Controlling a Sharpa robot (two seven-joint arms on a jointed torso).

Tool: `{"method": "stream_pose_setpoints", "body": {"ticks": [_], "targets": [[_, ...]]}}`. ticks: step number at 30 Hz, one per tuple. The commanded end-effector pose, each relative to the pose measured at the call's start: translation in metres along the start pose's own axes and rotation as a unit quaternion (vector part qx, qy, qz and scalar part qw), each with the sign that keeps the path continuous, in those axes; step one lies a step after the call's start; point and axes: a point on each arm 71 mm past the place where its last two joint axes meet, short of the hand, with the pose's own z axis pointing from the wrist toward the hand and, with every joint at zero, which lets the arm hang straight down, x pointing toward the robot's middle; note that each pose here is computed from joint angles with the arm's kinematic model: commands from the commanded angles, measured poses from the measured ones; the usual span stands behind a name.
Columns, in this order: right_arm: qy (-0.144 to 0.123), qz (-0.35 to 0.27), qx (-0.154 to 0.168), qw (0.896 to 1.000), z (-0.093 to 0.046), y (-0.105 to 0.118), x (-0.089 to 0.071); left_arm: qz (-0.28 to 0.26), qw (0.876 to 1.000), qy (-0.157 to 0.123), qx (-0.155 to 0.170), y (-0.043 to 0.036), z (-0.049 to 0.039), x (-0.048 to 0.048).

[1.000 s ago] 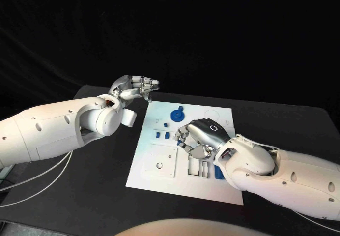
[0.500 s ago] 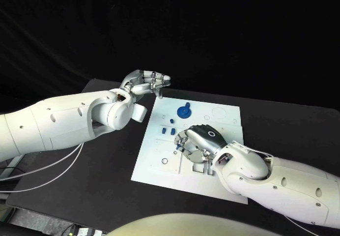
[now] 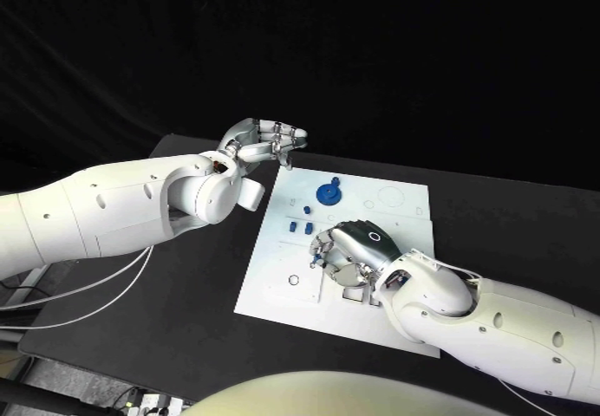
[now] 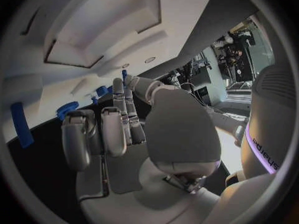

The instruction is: Assemble the parts on the task board

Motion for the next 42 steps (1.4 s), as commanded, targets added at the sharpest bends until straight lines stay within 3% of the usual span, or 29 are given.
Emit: {"method": "stream_pose_setpoints", "body": {"ticks": [1,42], "targets": [[0.008,0.001,-0.008,1.000,0.000,0.002,0.003,-0.002,1.000,0.004,0.004,-0.0014,0.0007,0.0022],[0.048,-0.026,-0.012,0.998,0.003,0.003,0.014,-0.002,1.000,0.006,0.002,-0.0006,0.0016,0.0026]]}}
